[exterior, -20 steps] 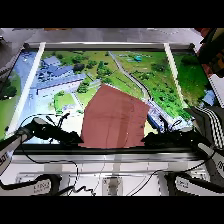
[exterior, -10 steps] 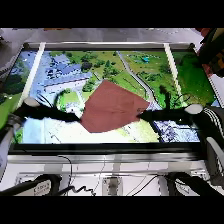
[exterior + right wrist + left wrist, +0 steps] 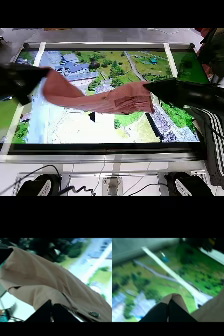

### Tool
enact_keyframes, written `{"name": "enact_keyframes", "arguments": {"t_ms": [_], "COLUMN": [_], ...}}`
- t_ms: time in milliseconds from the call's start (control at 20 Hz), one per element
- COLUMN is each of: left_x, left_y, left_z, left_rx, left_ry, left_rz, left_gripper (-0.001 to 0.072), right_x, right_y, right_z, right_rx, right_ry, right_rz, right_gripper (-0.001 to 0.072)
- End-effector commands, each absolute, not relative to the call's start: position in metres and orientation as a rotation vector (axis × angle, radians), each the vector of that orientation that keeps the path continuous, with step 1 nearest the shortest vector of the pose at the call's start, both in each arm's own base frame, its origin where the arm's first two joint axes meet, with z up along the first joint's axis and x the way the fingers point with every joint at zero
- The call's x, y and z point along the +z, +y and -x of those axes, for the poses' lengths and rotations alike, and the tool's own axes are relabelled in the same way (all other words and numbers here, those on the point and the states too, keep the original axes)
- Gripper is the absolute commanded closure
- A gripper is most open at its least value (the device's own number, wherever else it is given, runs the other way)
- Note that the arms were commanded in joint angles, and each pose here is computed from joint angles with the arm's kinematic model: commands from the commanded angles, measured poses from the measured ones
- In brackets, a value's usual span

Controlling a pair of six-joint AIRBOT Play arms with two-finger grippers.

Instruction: Fold the clothes and pants, and hang the long-sleeved shirts on hangers.

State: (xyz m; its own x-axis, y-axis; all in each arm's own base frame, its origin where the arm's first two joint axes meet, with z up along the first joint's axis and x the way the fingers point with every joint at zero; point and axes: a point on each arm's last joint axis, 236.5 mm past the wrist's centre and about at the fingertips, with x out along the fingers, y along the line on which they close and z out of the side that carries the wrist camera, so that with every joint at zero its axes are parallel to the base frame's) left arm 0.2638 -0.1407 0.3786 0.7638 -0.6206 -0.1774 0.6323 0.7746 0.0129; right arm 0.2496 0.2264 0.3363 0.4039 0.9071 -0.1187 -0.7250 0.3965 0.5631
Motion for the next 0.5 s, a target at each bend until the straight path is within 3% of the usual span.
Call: {"name": "enact_keyframes", "arguments": {"t_ms": [0, 100, 200, 300, 450], "left_x": [0.438, 0.438, 0.416, 0.369, 0.262], "left_y": [-0.126, -0.106, -0.084, -0.084, -0.106], "left_z": [-0.188, -0.181, -0.204, -0.246, -0.322], "left_rx": [-0.556, -0.452, -0.356, -0.370, -0.456], "left_ry": [-0.073, -0.052, 0.047, 0.194, 0.481], "left_rz": [-0.162, -0.106, -0.004, 0.057, 0.280], "left_gripper": [0.0703, 0.0704, 0.0704, 0.0704, 0.0704], "right_x": [0.397, 0.407, 0.388, 0.350, 0.274], "right_y": [0.239, 0.238, 0.233, 0.231, 0.240], "right_z": [-0.176, -0.171, -0.203, -0.252, -0.325], "right_rx": [1.196, 1.155, 1.002, 0.833, 0.649], "right_ry": [0.383, 0.361, 0.408, 0.467, 0.549], "right_rz": [-0.588, -0.641, -0.681, -0.745, -0.866], "right_gripper": [0.0693, 0.0693, 0.0693, 0.0693, 0.0693]}}
